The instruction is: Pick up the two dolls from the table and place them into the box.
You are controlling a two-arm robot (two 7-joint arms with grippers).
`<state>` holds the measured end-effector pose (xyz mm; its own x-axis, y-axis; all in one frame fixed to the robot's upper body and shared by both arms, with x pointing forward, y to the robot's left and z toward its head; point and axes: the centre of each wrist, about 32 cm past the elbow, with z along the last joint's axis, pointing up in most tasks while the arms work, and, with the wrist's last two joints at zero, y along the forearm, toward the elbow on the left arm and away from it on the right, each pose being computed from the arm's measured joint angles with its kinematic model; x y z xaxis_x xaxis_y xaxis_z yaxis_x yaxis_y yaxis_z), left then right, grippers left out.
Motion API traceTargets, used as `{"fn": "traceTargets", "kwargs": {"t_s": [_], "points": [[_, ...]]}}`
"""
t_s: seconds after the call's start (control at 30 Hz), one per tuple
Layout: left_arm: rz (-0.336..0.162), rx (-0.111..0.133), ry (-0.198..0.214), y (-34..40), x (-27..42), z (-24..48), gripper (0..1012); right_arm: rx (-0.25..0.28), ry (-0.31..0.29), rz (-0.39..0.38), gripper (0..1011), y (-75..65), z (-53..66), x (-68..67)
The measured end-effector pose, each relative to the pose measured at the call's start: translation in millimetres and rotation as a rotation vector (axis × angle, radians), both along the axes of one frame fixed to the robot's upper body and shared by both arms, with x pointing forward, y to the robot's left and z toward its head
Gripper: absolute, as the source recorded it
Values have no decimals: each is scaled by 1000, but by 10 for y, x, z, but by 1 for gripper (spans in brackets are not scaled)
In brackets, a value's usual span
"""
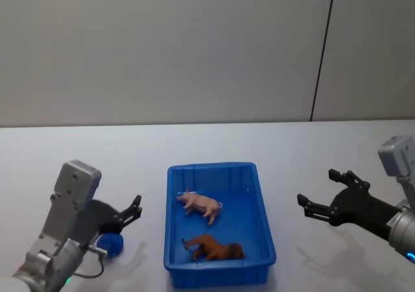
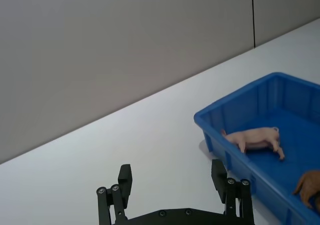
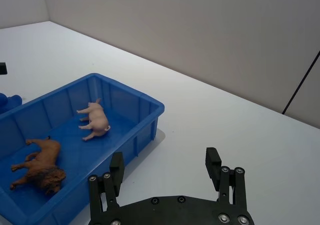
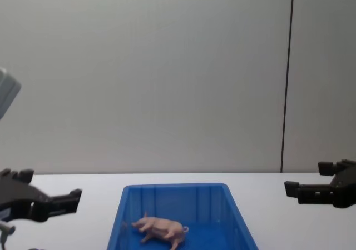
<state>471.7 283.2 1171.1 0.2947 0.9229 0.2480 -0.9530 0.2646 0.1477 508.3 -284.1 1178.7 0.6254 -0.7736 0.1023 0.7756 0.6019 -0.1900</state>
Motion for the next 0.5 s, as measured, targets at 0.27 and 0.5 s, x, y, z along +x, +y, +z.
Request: {"fn": "traceTargets", "kwargs": {"t_s": [0.27,0.5], "points": [[19,10,43,102,-28,-115,1002,0,0,0,1001,-2,-1,-2],[30,11,70,174,-12,-248,1001,0,1,0,1001,-3,-2,-3]]}}
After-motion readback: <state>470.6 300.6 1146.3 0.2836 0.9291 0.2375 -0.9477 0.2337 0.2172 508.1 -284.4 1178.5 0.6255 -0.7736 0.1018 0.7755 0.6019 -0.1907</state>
